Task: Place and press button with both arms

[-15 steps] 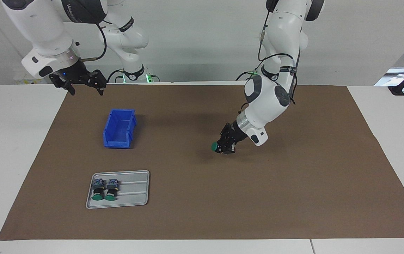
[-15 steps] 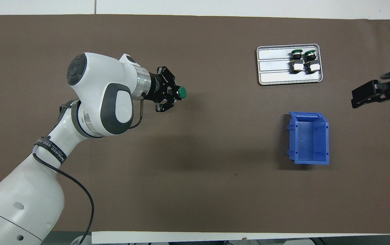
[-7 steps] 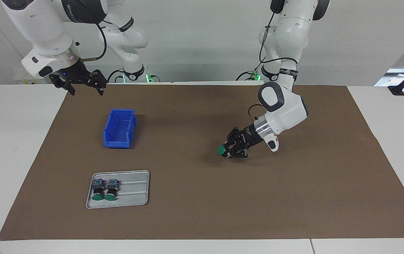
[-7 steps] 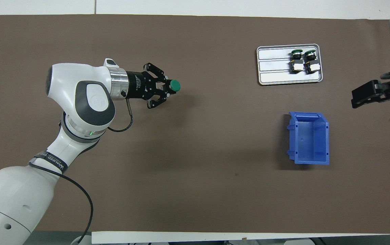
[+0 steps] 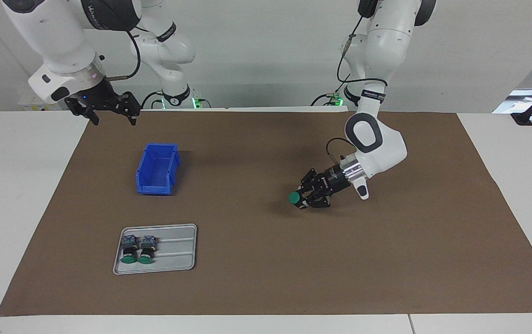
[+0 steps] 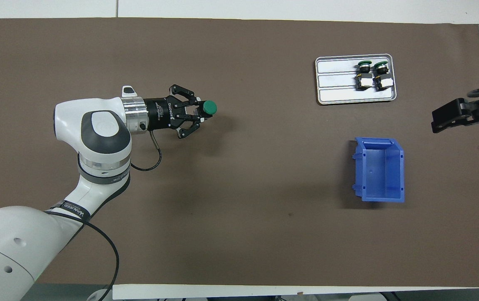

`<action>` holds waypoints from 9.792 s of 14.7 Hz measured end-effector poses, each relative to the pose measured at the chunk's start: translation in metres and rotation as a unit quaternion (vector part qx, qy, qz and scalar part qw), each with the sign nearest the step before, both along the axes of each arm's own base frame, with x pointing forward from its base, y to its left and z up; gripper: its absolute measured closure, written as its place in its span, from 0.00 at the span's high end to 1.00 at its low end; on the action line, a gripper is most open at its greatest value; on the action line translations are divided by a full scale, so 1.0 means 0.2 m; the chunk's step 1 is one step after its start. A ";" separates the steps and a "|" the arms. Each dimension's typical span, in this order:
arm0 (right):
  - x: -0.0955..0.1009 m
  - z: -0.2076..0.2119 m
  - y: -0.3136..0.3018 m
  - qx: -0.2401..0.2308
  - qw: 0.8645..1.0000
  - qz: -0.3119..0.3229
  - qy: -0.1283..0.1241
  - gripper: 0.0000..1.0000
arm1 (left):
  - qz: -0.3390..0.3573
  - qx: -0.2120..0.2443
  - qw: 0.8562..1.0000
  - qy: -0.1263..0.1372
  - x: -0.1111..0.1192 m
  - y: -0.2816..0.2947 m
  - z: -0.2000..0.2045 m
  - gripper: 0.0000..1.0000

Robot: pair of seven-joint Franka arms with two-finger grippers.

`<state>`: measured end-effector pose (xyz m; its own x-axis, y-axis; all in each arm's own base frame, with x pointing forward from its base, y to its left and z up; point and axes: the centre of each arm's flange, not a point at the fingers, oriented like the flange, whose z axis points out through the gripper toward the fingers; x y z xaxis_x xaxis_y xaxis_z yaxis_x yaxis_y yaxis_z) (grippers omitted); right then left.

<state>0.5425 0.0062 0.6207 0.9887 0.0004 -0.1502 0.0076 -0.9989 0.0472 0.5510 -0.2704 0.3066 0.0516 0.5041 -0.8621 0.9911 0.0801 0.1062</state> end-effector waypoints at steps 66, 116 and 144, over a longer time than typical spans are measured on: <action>0.00 0.00 0.00 0.000 1.000 0.000 0.000 0.99 | -0.078 -0.013 0.991 -0.109 -0.13 0.17 0.04 0.93; 0.00 0.00 0.00 0.000 1.000 0.000 0.000 0.99 | -0.431 0.358 0.782 -0.275 -0.04 -0.45 0.29 0.04; 0.00 0.00 0.00 0.000 1.000 0.000 0.000 0.99 | -0.567 0.383 0.690 -0.237 0.18 1.01 1.02 1.00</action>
